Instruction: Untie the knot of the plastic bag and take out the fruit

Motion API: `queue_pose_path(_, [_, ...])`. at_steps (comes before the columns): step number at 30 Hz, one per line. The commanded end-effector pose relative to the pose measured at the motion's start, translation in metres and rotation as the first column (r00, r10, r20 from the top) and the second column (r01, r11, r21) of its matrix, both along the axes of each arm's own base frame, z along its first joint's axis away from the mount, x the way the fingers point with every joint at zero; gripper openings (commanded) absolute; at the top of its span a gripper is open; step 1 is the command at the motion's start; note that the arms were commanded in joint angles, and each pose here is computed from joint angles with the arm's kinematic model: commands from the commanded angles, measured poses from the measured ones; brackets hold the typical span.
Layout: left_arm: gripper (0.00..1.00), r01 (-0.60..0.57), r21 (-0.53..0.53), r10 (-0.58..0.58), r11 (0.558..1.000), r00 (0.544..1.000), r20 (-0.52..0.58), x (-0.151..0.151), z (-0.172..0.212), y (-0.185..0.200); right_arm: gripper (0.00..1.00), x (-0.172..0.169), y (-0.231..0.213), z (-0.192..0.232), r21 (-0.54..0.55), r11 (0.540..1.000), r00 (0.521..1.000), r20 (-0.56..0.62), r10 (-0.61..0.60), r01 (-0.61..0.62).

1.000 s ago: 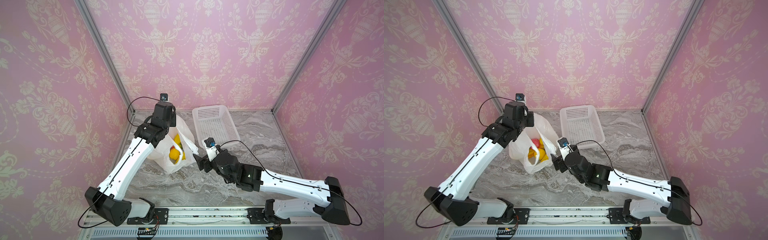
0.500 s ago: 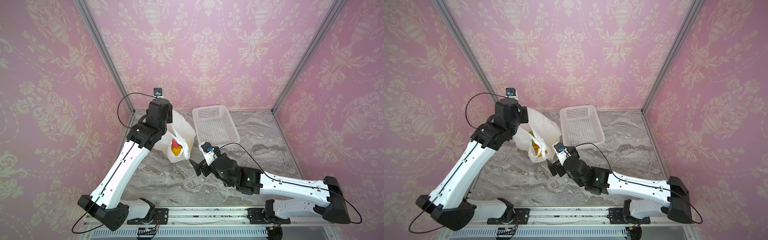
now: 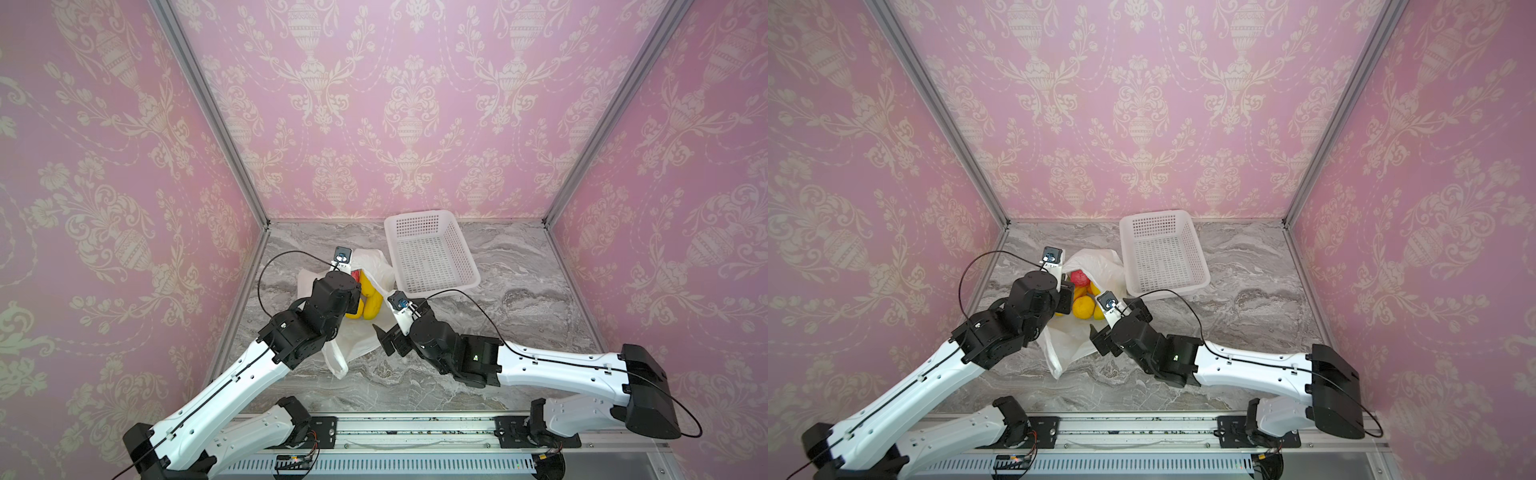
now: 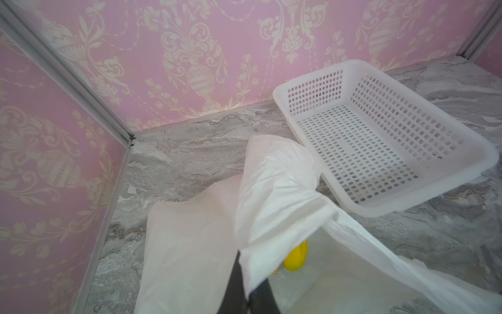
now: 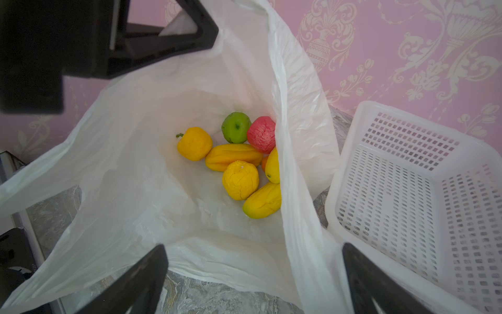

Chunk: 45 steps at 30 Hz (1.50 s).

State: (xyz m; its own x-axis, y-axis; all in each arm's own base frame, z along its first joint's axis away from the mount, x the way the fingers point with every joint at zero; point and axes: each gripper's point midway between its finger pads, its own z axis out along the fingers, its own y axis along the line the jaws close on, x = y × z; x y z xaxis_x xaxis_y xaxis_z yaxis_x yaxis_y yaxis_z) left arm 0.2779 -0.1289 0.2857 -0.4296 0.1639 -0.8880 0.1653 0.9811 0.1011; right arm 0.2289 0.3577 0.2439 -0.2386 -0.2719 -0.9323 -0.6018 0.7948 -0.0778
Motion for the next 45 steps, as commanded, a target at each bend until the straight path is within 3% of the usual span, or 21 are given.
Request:
queue_pose_path(1, [0.0, 0.121, -0.026, -0.121, 0.992, 0.993, 0.001, -0.009, -0.009, -0.017, 0.96, 0.01, -0.015, 0.0, -0.046, 0.995, 0.994, 0.063, -0.09, 0.093])
queue_pose_path(3, [0.0, 0.074, 0.01, -0.074, 0.997, 0.996, 0.039, -0.005, -0.004, -0.007, 0.9, 0.017, -0.027, 0.0, -0.08, 0.983, 0.982, 0.104, -0.157, 0.166])
queue_pose_path(10, [0.0, 0.108, -0.031, -0.104, 0.994, 0.989, 0.109, -0.018, 0.002, -0.001, 0.36, 0.039, -0.052, -0.012, -0.173, 0.936, 0.944, 0.182, -0.274, 0.305])
queue_pose_path(12, [0.0, 0.126, -0.061, -0.118, 0.99, 0.986, 0.122, -0.021, 0.0, -0.002, 0.27, 0.043, -0.059, -0.013, -0.174, 0.928, 0.936, 0.189, -0.297, 0.33])
queue_pose_path(15, [0.0, 0.146, -0.068, -0.137, 0.987, 0.983, 0.12, -0.023, -0.004, -0.005, 0.21, 0.047, -0.071, -0.013, -0.157, 0.922, 0.928, 0.185, -0.324, 0.353])
queue_pose_path(19, [0.0, 0.068, -0.018, -0.066, 0.998, 0.991, 0.116, -0.017, -0.009, 0.007, 0.15, 0.044, -0.085, -0.008, -0.109, 0.921, 0.921, 0.162, -0.354, 0.373])
queue_pose_path(27, [0.0, 0.079, -0.039, -0.074, 0.996, 0.991, 0.113, -0.011, -0.013, -0.001, 0.02, 0.028, -0.119, -0.011, 0.031, 0.904, 0.903, 0.038, -0.428, 0.427])
queue_pose_path(31, [0.0, 0.096, -0.036, -0.093, 0.995, 0.991, 0.092, -0.004, -0.014, -0.012, 0.06, 0.017, -0.128, -0.017, 0.089, 0.904, 0.908, -0.04, -0.417, 0.419])
queue_pose_path(36, [0.0, 0.167, -0.062, -0.16, 0.984, 0.981, 0.108, -0.003, -0.008, -0.028, 0.43, 0.003, -0.123, -0.012, 0.148, 0.915, 0.927, -0.081, -0.367, 0.376])
queue_pose_path(39, [0.0, 0.163, -0.066, -0.155, 0.984, 0.981, 0.113, -0.006, -0.011, -0.024, 0.6, -0.007, -0.118, 0.001, 0.139, 0.929, 0.94, -0.07, -0.335, 0.342])
queue_pose_path(45, [0.0, 0.132, -0.045, -0.126, 0.99, 0.984, 0.125, -0.003, -0.009, -0.018, 0.7, -0.016, -0.112, 0.033, 0.128, 0.945, 0.954, -0.029, -0.3, 0.301])
